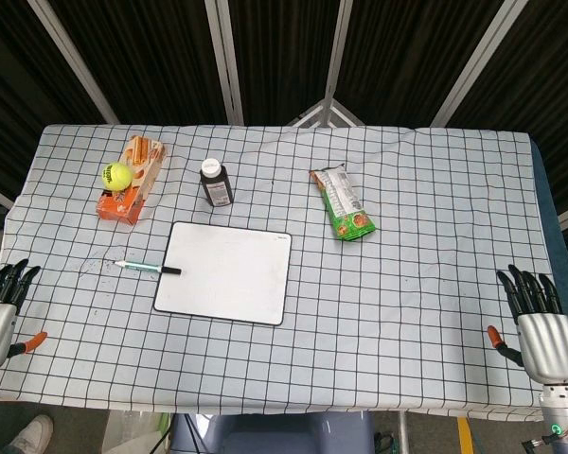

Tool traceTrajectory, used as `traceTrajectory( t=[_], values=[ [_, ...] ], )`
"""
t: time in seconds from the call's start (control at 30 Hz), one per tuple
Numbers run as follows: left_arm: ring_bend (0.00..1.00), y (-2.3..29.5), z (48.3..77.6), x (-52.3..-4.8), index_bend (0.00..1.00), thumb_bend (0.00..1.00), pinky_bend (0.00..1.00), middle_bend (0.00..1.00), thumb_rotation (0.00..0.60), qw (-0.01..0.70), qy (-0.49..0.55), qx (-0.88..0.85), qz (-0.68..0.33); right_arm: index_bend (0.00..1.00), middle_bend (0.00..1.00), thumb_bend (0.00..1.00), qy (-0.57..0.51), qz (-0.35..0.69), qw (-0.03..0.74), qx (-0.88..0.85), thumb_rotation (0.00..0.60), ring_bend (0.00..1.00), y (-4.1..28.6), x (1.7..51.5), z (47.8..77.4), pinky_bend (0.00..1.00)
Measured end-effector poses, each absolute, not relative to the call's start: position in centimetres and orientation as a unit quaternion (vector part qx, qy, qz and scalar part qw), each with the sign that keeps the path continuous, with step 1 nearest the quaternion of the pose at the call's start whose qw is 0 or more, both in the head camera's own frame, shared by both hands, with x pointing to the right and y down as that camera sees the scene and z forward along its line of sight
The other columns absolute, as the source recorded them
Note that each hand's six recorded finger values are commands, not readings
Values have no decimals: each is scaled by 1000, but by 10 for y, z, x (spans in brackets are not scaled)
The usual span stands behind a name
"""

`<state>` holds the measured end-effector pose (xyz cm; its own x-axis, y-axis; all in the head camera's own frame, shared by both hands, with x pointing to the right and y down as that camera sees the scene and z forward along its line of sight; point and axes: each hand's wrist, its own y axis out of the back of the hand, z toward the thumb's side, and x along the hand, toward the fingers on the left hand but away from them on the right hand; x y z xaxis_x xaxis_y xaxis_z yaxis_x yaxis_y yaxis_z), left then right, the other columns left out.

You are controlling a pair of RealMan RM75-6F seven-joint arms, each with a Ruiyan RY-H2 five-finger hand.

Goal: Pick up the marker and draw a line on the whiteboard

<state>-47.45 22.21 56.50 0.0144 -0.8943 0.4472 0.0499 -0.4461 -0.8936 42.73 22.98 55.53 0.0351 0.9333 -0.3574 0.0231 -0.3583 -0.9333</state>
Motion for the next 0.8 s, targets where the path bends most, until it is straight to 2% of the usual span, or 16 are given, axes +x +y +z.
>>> traceTrajectory(
  t=[0.63, 0.7, 0.8],
  values=[
    [0, 218, 569, -470, 7, 26, 0, 0, 600, 370, 355, -609, -605, 0, 0, 329, -395, 570, 393, -604, 600, 0, 232, 424, 557, 0],
    [0, 214, 570, -466, 36, 47, 4, 0, 600, 368, 354, -613, -603, 0, 0, 329, -395, 570, 393, -605, 600, 0, 232, 423, 557, 0],
    [0, 205, 572, -458, 150, 94, 15, 0, 600, 376, 350, -616, -597, 0, 0, 329, -396, 567, 391, -608, 600, 0, 232, 422, 557, 0]
  ],
)
